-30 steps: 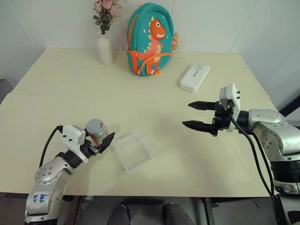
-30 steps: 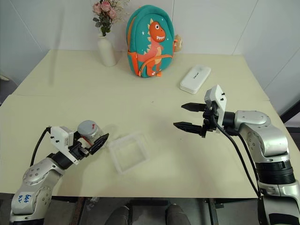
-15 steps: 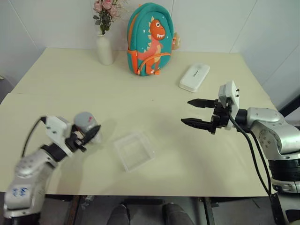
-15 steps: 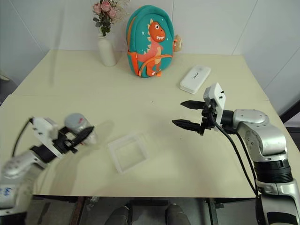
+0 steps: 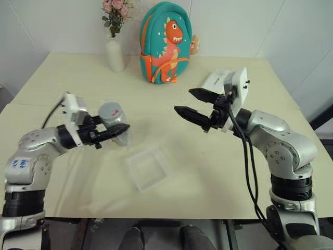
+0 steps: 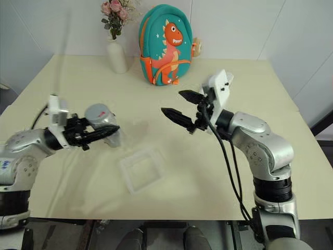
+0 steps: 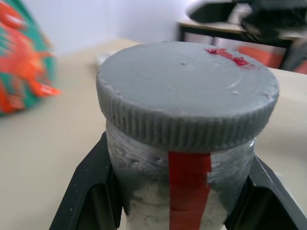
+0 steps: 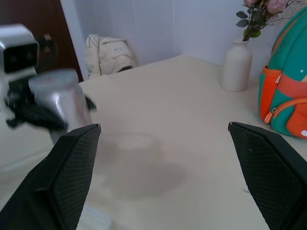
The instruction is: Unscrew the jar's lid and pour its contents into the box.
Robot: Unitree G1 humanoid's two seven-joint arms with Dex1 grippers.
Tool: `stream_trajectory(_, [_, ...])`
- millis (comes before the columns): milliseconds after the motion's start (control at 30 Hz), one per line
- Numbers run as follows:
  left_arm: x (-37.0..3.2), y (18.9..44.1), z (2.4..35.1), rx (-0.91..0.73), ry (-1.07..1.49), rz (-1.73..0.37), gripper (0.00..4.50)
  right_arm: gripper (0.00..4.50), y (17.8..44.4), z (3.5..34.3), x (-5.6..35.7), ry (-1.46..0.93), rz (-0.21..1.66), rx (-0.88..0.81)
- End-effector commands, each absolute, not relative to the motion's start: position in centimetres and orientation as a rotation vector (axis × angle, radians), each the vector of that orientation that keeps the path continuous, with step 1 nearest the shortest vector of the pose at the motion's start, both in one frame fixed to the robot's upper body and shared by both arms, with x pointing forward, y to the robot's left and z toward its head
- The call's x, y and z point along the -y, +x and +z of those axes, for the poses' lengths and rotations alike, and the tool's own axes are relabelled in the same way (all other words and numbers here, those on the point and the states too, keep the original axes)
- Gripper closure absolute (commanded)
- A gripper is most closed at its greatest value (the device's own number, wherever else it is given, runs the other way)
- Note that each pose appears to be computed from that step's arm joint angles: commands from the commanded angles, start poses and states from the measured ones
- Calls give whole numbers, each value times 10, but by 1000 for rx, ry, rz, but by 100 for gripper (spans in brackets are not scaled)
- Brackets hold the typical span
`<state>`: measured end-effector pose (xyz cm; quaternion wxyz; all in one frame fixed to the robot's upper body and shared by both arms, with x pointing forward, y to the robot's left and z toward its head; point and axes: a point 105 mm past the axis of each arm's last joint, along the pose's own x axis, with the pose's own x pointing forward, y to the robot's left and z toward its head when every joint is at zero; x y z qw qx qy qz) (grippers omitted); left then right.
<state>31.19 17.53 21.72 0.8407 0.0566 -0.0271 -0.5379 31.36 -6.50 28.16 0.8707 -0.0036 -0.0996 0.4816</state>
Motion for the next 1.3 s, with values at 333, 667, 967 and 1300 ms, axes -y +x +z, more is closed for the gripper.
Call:
stream_trajectory(333, [-137, 336, 227, 91, 263, -1321, 244, 0, 298, 292, 11, 26, 978, 220])
stream_trajectory(667, [-129, 348, 240, 172, 357, -1332, 244, 0, 301, 292, -2, -45, 976, 228])
stream_trajectory(967, [-118, 346, 245, 163, 331, -1378, 244, 0, 305, 295, -19, -67, 990, 245])
stream_trajectory(1300, [-113, 346, 250, 135, 288, -1385, 244, 0, 307, 288, -27, -84, 1003, 242])
